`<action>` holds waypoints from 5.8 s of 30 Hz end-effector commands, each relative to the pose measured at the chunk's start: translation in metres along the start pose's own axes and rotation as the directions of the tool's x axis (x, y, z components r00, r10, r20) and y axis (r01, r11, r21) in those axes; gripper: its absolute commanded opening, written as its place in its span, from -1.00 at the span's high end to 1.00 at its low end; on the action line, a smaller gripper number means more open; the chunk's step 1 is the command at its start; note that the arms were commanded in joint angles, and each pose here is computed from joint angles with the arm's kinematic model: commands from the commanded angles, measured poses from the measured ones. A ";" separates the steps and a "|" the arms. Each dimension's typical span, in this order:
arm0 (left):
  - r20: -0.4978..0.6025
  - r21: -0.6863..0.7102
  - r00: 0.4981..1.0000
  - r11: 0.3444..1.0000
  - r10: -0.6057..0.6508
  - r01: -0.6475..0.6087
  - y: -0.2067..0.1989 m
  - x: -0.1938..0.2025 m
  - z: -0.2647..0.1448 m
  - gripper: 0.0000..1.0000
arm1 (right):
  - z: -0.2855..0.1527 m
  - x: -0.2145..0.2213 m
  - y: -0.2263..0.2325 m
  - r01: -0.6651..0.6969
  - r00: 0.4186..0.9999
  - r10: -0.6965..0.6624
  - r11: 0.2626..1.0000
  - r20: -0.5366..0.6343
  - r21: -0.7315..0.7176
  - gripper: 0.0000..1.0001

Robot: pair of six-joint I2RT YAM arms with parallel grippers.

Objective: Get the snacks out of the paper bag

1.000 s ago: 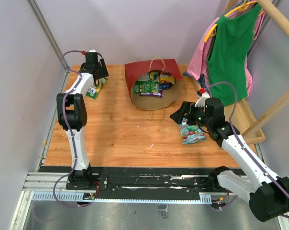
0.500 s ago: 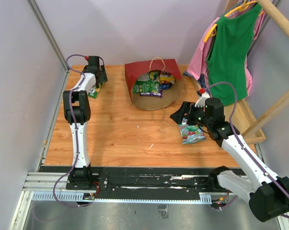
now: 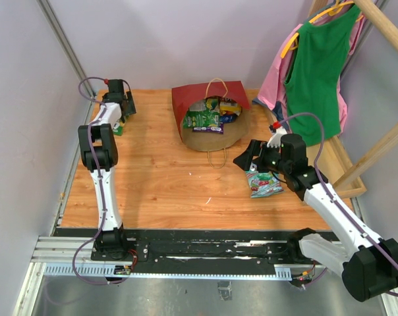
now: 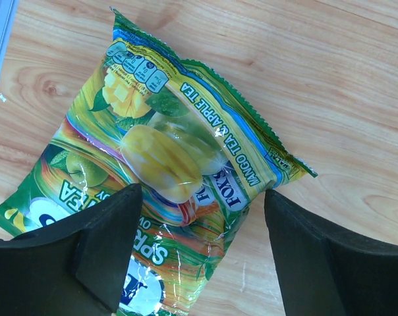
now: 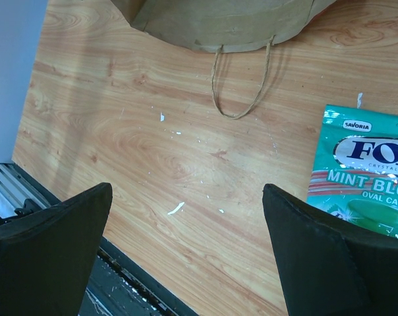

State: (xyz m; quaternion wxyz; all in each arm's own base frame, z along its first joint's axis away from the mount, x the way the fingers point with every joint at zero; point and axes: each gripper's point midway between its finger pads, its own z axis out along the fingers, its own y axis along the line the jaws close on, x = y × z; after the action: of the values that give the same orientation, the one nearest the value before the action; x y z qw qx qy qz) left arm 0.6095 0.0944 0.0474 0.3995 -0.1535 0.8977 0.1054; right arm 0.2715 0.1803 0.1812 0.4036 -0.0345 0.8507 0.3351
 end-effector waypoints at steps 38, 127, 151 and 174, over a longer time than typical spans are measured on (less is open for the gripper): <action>0.500 0.601 0.799 0.798 -0.333 -0.044 -0.085 -0.123 -0.327 -0.84 | 0.004 0.007 0.017 0.017 1.000 -0.019 0.994 -0.013 -0.109 -0.97; 0.485 0.764 0.770 0.629 -0.415 -0.142 -0.067 0.016 -0.401 -0.99 | 0.285 -0.092 -0.047 0.038 0.963 -0.111 0.957 0.245 0.286 -0.84; 0.452 0.766 0.793 0.634 -0.408 -0.111 -0.071 0.018 -0.389 -0.99 | 0.313 -0.073 -0.048 0.120 0.988 -0.138 0.967 0.069 0.225 -0.22; 0.415 0.759 0.829 0.645 -0.374 -0.088 -0.075 0.023 -0.377 -0.99 | 0.257 -0.071 -0.008 0.034 0.989 -0.049 0.993 0.138 0.109 0.48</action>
State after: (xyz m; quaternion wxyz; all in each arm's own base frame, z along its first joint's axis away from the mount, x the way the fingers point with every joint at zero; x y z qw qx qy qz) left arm 0.3595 -0.0953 0.2574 0.6559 -0.0230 0.7045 -0.2703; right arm 0.5042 0.3062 0.0881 0.4590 -0.0109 0.8505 0.2567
